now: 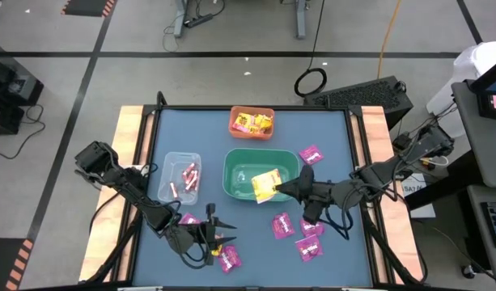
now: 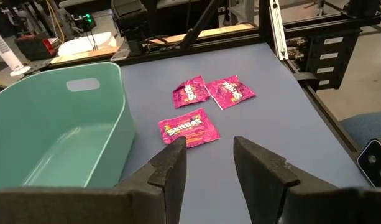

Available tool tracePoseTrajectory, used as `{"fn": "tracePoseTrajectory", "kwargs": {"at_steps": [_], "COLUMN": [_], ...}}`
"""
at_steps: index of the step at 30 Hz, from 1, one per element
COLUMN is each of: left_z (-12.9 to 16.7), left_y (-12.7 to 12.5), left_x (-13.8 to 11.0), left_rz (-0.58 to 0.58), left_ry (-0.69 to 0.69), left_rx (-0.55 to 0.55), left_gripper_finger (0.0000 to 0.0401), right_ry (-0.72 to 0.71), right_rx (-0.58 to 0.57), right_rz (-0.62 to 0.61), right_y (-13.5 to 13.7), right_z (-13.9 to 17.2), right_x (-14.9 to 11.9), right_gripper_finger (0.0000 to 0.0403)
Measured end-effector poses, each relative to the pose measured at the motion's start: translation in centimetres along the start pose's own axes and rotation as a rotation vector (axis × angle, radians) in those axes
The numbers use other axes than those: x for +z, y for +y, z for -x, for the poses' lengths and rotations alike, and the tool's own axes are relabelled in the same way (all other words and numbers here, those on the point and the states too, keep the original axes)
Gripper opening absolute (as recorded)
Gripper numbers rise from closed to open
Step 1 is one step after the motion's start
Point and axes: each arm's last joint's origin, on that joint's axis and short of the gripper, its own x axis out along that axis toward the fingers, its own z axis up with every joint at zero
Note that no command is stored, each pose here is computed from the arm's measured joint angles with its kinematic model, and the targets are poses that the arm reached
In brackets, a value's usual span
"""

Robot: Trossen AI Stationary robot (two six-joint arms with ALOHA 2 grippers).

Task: Sort candy
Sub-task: Put the yellow candy into the orange bin

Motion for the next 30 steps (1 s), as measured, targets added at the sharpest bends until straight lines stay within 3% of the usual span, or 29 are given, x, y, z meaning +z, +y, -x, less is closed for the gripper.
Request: {"fn": "tracePoseTrajectory", "kwargs": {"at_steps": [9, 12, 30], "left_z": [0.0, 0.0, 0.0], "left_y": [0.01, 0.01, 0.02], "left_x": [-0.02, -0.02, -0.03], "left_rz": [0.0, 0.0, 0.023], "left_ry": [0.001, 0.001, 0.001], "left_rx": [0.001, 0.003, 0.006], "left_gripper_finger": [0.0139, 0.0139, 0.0139], "right_ry": [-0.005, -0.008, -0.015], "right_rx": [-0.014, -0.013, -0.008], "right_rz": [-0.017, -0.072, -0.874], "right_y": [-0.17, -0.17, -0.17], "right_z": [0.0, 0.0, 0.0], "right_x": [0.05, 0.06, 0.07], "right_gripper_finger": [0.002, 0.002, 0.002]}}
